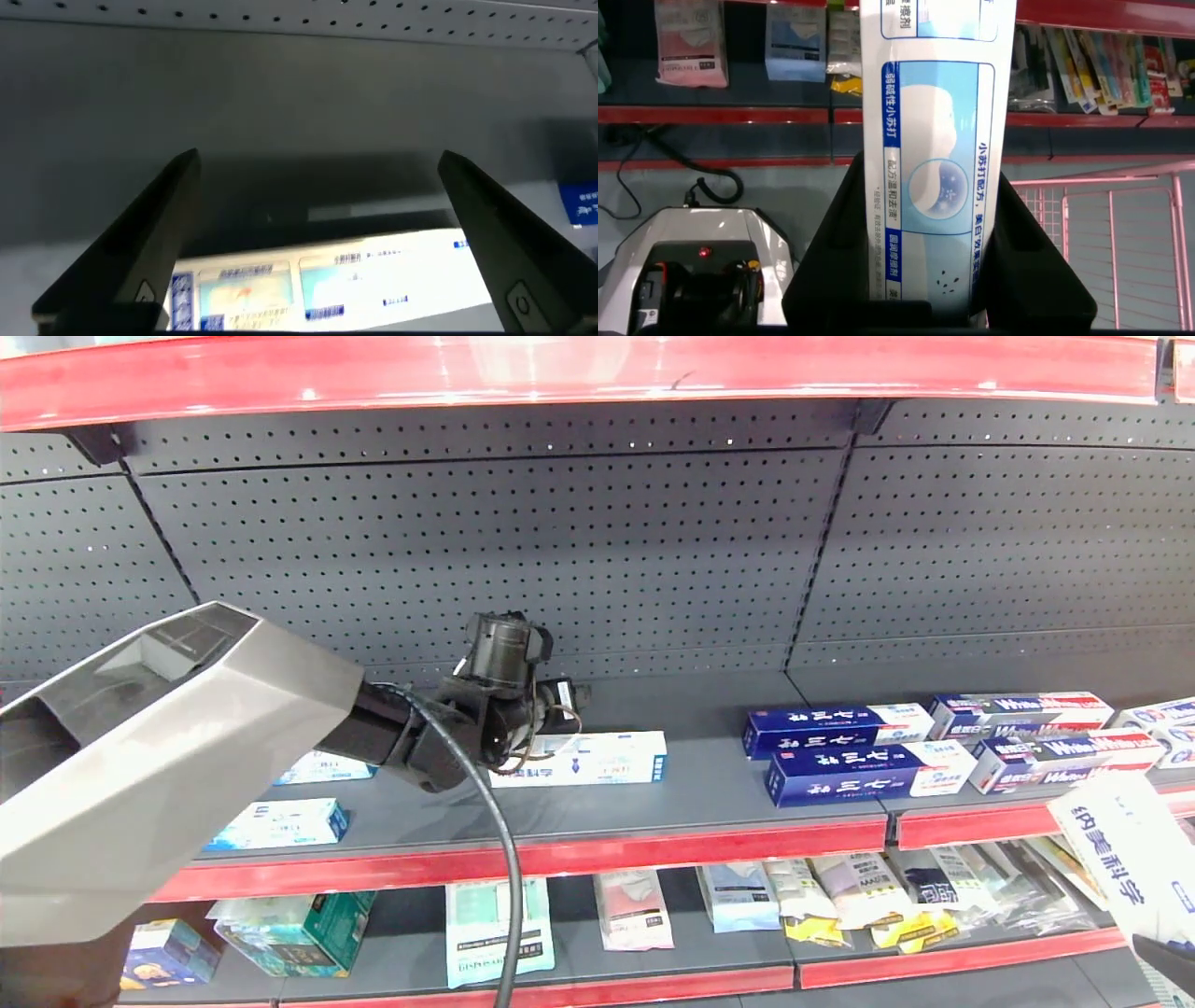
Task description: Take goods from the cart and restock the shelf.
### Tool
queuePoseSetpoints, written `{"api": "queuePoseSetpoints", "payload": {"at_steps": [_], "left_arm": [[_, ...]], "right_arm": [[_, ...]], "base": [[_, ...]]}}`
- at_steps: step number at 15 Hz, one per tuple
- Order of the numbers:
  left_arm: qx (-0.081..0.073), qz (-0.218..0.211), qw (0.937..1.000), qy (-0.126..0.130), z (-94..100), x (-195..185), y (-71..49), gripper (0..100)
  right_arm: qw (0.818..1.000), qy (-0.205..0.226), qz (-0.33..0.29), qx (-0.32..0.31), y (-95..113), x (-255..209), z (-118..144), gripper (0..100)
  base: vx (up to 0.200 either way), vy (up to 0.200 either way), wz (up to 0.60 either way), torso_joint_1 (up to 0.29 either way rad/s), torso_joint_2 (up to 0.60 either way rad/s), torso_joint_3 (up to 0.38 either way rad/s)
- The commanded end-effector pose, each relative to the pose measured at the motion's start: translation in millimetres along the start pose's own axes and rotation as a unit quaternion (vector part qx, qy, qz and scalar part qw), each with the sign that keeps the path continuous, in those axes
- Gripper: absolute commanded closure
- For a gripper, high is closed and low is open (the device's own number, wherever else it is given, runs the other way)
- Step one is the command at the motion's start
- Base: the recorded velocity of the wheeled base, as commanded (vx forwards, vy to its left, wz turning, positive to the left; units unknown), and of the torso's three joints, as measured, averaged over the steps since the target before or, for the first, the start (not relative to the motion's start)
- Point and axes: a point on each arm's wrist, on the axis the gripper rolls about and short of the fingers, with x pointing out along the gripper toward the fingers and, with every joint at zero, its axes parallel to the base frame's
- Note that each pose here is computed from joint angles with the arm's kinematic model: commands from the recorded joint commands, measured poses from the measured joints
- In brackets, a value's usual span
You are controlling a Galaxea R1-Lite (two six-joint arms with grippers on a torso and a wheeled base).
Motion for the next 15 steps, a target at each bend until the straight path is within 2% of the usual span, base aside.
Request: {"api": "queuePoseSetpoints", "payload": {"at_steps": [1,4,10,15], "left_arm": [[-0.001,-0.004,1.0000,0.001,-5.3,11,-5.2,0],[0.001,-0.006,1.0000,0.000,-8.0,19,-8.8,0],[0.007,-0.006,0.9997,0.023,-13.8,24,-7.1,0],[0.003,-0.010,0.9999,0.003,-10.1,39,-14.7,0]], "right_arm": [[1.000,0.000,0.000,0.000,0,0,-2,100],[1.000,0.000,0.000,0.000,0,-1,-2,100],[1.000,0.002,0.000,0.000,0,0,-3,100],[1.000,0.008,0.002,-0.002,1,1,-6,100]], "base": [[0.000,0.000,0.00,0.000,0.00,0.000],[0.000,0.000,0.00,0.000,0.00,0.000],[0.000,0.000,0.00,0.000,0.00,0.000],[0.000,0.000,0.00,0.000,0.00,0.000]]}}
